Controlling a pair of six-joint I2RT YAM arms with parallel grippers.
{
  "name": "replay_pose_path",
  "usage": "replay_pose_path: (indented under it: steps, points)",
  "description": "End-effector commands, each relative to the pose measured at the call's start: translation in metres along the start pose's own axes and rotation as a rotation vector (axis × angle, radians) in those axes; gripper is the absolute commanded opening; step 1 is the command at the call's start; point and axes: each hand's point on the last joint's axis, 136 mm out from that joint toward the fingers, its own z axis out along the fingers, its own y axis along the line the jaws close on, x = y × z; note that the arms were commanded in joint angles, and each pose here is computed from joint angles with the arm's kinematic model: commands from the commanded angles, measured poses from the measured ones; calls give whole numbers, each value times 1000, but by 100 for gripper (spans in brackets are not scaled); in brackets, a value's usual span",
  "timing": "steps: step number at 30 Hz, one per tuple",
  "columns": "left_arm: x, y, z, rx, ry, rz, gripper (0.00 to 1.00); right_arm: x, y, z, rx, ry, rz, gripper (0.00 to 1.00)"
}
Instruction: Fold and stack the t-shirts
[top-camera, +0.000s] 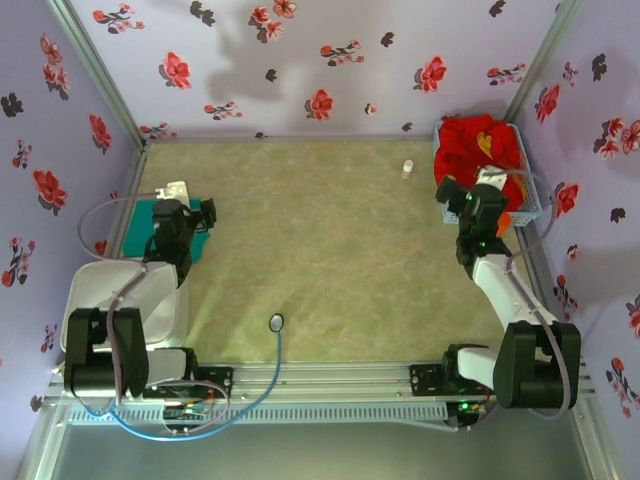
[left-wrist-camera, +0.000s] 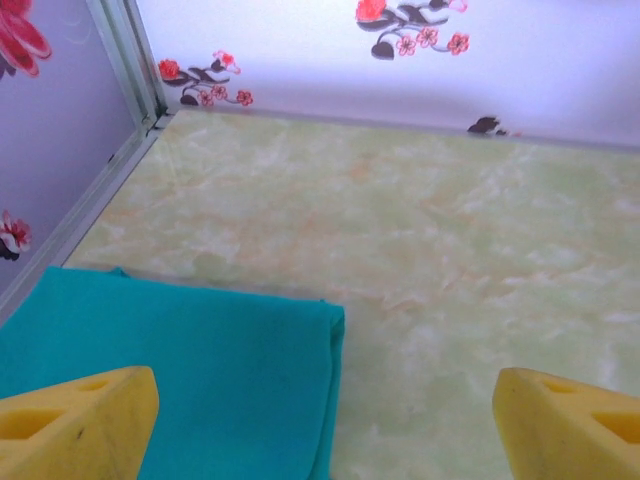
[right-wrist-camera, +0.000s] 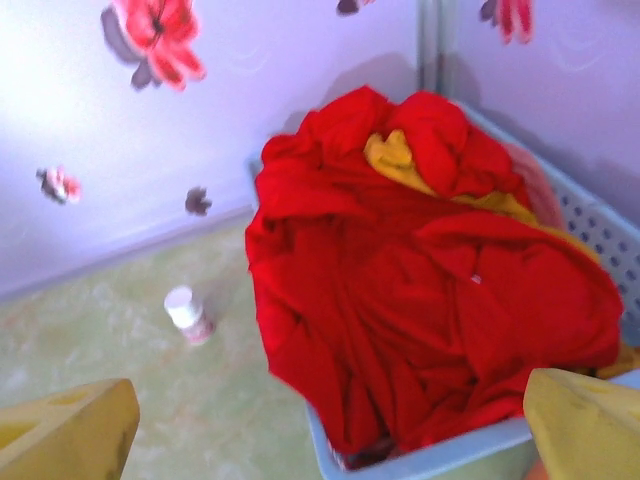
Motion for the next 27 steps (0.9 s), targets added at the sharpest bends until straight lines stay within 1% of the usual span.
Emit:
replay_pose_path:
  steps: [1,3,5,8,10,11,14,15,17,18,20,22,25,27]
  points:
    - [8,-1,-16,-15,109,-35,88,-10,-27,-6,213,97,131,99]
    - [-1,-2,-23,-18,126,-62,89,-19,-31,-1,276,160,181,99]
    - [-9,-3,-30,-20,143,-104,91,-22,-22,10,256,244,180,99]
    - [-18,-10,-38,6,187,-145,95,-23,-17,27,269,306,193,99]
    - [-22,-20,-43,48,224,-158,96,-21,-19,37,288,320,211,99]
    - [-23,-26,-45,70,248,-163,97,-17,-15,43,265,340,225,99]
    - [-20,-40,-52,140,327,-182,100,-13,-18,59,265,351,252,99]
    - [-18,-43,-54,154,350,-186,100,-11,-20,64,271,357,257,98]
    - [-12,-50,-59,181,395,-185,100,-3,-25,79,276,404,289,96]
    - [-9,-52,-61,189,411,-186,100,2,-27,85,282,430,303,95]
    - [-4,-56,-65,200,435,-177,100,12,-29,98,281,477,313,91]
    - [3,-58,-68,202,453,-168,100,18,-29,109,277,502,308,89]
    - [12,-58,-71,206,478,-162,100,28,-18,126,225,541,302,87]
    - [17,-60,-72,213,494,-163,100,34,-12,137,194,569,290,82]
